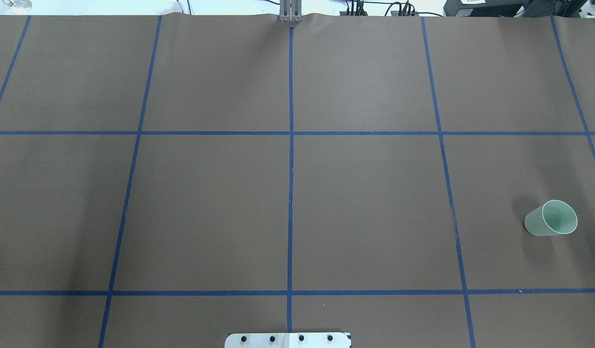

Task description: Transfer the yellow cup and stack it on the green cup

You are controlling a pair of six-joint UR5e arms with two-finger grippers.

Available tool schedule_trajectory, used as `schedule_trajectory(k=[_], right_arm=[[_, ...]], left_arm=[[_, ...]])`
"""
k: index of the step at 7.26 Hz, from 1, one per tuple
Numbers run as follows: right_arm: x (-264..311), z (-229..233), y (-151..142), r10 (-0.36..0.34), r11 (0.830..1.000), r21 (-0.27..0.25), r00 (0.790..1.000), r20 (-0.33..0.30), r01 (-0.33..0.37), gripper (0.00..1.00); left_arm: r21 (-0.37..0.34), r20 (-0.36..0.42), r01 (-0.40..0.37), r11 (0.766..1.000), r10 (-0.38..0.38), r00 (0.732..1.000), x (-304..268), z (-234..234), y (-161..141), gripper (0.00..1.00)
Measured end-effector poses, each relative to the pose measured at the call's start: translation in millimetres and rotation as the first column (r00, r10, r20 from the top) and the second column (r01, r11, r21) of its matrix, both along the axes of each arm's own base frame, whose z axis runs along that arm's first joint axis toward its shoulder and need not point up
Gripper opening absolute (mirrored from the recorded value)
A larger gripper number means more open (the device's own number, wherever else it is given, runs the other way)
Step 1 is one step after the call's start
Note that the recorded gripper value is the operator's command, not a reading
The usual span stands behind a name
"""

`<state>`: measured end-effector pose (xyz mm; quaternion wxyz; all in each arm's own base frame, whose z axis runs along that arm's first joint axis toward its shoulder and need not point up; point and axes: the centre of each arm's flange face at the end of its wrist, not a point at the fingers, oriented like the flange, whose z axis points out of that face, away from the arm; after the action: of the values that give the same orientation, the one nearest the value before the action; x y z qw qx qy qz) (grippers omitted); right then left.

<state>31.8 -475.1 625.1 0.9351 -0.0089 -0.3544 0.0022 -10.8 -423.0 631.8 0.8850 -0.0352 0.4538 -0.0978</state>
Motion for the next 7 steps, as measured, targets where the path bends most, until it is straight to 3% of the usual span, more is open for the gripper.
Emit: schedule_trajectory(k=[2, 4, 5, 7], right_arm=[[-1, -2, -2, -0.001, 1.0, 0.003, 1.0, 0.001, 0.001, 1.0], [-2, -3, -2, -0.001, 1.0, 0.001, 1.0, 0.012, 0.001, 1.0], [-3, -3, -2, -0.001, 1.0, 0.0, 1.0, 0.023, 0.001, 1.0], [-4, -4, -2, -0.003, 1.0, 0.0, 0.999, 0.033, 0.003, 1.0]], left_arm=[[-0.11, 0.134, 0.131, 0.985, -0.116, 0.984, 33, 4, -5, 1.0], [-0.185, 0.281, 0.31, 0.933, -0.252, 0.926, 62, 12, -4, 1.0], [-0.204, 0.356, 0.413, 0.888, -0.326, 0.876, 72, 18, -2, 1.0], [-0.196, 0.511, 0.602, 0.774, -0.443, 0.737, 99, 37, 12, 1.0]])
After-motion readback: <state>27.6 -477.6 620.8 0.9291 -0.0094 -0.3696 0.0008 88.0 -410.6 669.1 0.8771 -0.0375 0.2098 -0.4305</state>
